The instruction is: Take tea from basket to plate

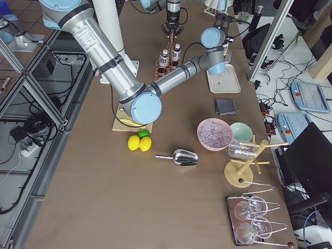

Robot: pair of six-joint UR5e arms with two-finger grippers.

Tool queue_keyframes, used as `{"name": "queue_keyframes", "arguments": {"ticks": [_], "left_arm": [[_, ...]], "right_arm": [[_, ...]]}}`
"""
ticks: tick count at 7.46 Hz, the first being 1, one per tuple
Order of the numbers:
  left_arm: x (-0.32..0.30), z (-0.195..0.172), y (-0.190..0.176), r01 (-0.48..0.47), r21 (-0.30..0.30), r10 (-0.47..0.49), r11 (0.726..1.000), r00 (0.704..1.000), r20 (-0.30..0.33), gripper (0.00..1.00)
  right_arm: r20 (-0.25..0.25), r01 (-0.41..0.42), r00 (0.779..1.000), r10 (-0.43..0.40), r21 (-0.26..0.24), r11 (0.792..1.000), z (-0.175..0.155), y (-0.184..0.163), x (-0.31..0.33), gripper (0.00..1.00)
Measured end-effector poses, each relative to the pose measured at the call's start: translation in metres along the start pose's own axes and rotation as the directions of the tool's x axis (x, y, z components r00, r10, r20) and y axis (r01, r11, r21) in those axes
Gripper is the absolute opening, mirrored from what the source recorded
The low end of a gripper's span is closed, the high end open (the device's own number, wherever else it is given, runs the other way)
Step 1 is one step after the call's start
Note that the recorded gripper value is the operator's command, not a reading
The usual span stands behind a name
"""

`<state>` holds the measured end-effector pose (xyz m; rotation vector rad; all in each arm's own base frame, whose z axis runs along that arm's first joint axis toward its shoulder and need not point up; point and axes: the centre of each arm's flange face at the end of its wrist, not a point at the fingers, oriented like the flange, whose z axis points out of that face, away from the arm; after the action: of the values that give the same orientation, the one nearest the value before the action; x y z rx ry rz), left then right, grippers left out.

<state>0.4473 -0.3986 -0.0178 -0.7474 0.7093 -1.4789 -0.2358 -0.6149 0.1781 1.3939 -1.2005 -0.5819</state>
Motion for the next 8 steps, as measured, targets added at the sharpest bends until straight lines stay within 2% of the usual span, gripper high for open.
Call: {"name": "queue_keyframes", "arguments": {"ticks": [1, 3, 6, 8], "left_arm": [[0.000, 0.000, 0.000, 0.001, 0.000, -0.001, 1.000, 1.000, 0.000, 0.00], [0.001, 0.000, 0.000, 0.001, 0.001, -0.001, 1.000, 1.000, 0.001, 0.00], [0.001, 0.001, 0.000, 0.002, 0.002, -0.002, 1.000, 1.000, 0.002, 0.00], [0.001, 0.001, 0.000, 0.002, 0.003, -0.002, 1.000, 1.000, 0.001, 0.00]], "right_arm": [[-0.079, -0.004, 0.997, 0.003, -0.012, 1.000, 0.018, 0.012, 0.025, 0.00], [-0.191, -0.026, 0.981, 0.020, -0.025, 0.999, 0.059, 0.050, 0.045, 0.00], [-0.273, -0.048, 0.961, 0.039, -0.024, 0.999, 0.125, 0.091, 0.039, 0.00], [-0.289, -0.058, 0.956, 0.049, -0.022, 0.998, 0.149, 0.115, 0.030, 0.00]]}}
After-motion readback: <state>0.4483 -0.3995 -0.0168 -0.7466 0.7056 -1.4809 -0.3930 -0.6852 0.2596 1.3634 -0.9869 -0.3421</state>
